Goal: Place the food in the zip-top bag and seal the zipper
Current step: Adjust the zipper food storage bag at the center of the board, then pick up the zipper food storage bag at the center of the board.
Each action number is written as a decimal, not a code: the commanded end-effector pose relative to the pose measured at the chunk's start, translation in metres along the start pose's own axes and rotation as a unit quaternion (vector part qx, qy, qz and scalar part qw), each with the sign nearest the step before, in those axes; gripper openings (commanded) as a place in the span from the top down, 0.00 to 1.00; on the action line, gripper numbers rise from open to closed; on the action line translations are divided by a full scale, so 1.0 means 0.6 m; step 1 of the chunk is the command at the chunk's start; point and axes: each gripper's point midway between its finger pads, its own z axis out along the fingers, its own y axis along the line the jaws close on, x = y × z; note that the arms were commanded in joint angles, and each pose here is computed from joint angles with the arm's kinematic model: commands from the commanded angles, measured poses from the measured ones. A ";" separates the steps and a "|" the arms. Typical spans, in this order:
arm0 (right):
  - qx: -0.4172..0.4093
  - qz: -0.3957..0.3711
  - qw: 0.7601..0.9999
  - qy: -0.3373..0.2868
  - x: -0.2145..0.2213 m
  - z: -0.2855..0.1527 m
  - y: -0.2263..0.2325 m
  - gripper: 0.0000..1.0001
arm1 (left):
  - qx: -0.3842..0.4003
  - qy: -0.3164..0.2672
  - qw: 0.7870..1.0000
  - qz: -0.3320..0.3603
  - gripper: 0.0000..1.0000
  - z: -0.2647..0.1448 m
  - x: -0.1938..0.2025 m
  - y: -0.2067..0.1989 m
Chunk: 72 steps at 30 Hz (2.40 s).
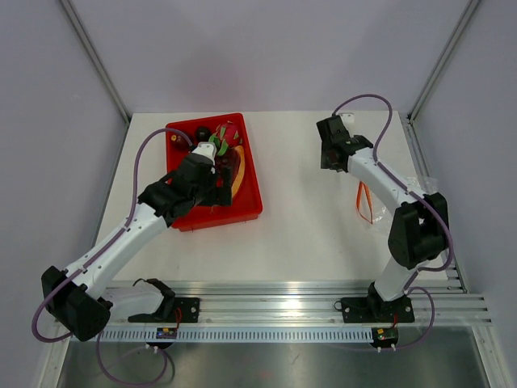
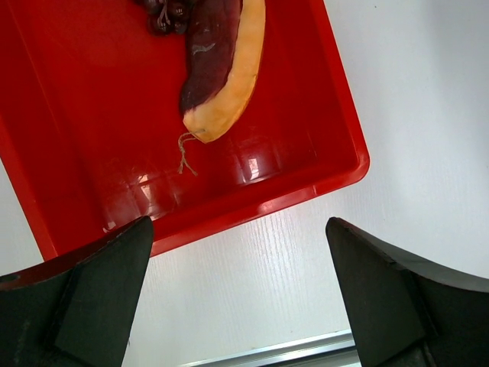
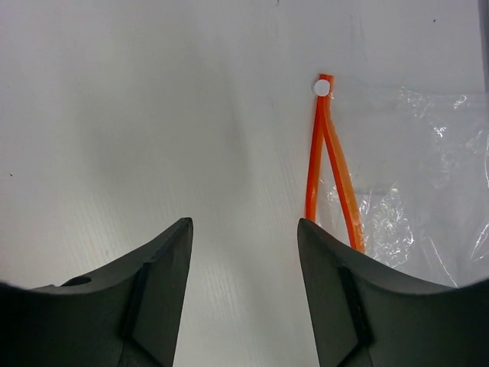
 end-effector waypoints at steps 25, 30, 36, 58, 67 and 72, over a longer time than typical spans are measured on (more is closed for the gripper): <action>0.126 -0.084 0.980 0.131 0.124 0.110 -0.170 0.40 | 0.020 -0.005 0.999 0.030 0.01 0.025 -0.015 -0.020; 0.141 -0.093 0.980 0.105 0.072 0.139 -0.171 0.68 | 0.021 -0.006 0.999 0.033 0.01 0.023 -0.014 -0.020; 0.119 -0.124 0.985 0.011 -0.044 0.147 -0.125 1.00 | 0.031 -0.005 0.999 0.028 0.01 0.025 -0.010 -0.024; -0.318 0.178 0.931 -0.032 -0.060 -0.115 0.108 1.00 | 0.254 0.010 0.956 -0.145 0.04 0.035 -0.121 -0.260; -0.316 0.189 0.930 0.001 -0.020 -0.157 0.098 1.00 | 0.254 0.046 0.956 -0.141 0.07 0.076 -0.094 -0.280; -0.325 0.207 0.923 0.020 -0.004 -0.188 0.096 1.00 | 0.206 0.020 0.967 -0.150 0.07 0.085 -0.129 -0.217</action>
